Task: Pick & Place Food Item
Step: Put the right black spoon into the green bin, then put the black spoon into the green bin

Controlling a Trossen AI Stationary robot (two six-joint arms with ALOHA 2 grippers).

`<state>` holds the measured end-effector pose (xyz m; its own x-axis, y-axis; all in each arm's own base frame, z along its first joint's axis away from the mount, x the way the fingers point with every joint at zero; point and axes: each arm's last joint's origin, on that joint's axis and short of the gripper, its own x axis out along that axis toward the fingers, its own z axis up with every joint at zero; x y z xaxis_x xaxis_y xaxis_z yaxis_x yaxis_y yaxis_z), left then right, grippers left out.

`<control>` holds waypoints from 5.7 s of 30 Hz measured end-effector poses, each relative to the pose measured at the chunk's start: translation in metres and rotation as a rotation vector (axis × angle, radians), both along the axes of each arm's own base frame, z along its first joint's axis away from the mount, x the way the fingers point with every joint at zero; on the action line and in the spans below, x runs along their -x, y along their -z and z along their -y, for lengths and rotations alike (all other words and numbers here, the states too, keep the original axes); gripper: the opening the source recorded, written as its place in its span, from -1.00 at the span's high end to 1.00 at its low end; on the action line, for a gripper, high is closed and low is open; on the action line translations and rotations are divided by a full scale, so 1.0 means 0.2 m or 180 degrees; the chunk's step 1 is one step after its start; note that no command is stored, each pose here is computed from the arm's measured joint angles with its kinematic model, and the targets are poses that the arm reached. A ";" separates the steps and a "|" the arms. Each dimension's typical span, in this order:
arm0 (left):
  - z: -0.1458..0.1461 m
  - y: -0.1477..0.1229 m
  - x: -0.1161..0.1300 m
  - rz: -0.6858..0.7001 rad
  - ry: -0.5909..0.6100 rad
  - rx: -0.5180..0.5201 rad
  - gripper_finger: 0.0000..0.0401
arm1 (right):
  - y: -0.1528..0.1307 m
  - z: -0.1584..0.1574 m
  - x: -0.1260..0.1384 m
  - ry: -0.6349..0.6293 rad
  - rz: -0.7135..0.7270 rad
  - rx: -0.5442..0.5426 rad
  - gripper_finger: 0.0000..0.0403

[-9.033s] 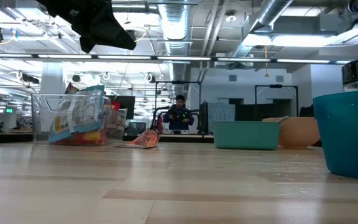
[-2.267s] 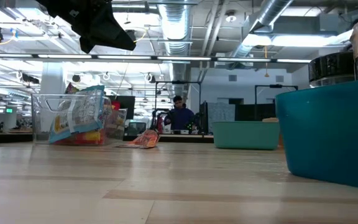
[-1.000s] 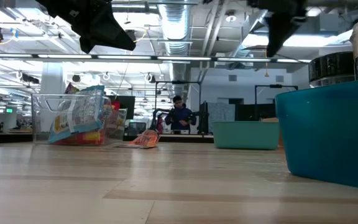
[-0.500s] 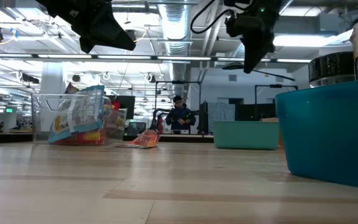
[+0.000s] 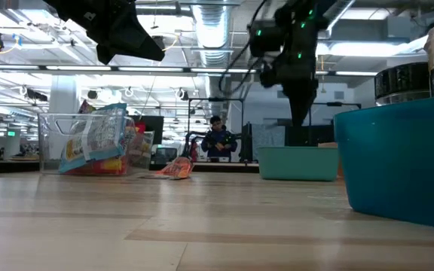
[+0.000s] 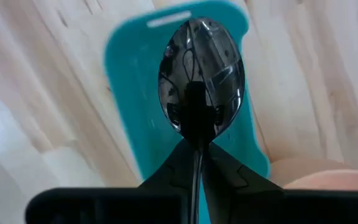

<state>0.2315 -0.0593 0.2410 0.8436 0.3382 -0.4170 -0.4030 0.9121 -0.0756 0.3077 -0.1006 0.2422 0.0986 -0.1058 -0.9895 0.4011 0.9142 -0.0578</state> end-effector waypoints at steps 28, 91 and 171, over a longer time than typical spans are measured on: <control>0.00 0.00 0.00 0.0001 0.0000 0.0000 1.00 | 0.14 0.08 -0.11 -0.0024 -0.0168 -0.0383 0.92; 0.00 0.00 0.00 -0.0001 0.0002 0.0000 1.00 | 0.30 0.15 -0.14 0.0276 -0.0505 -0.0344 0.90; 0.00 0.08 0.01 0.0121 0.0087 0.0102 1.00 | -0.26 -0.35 0.00 -0.0097 0.0371 0.0024 0.97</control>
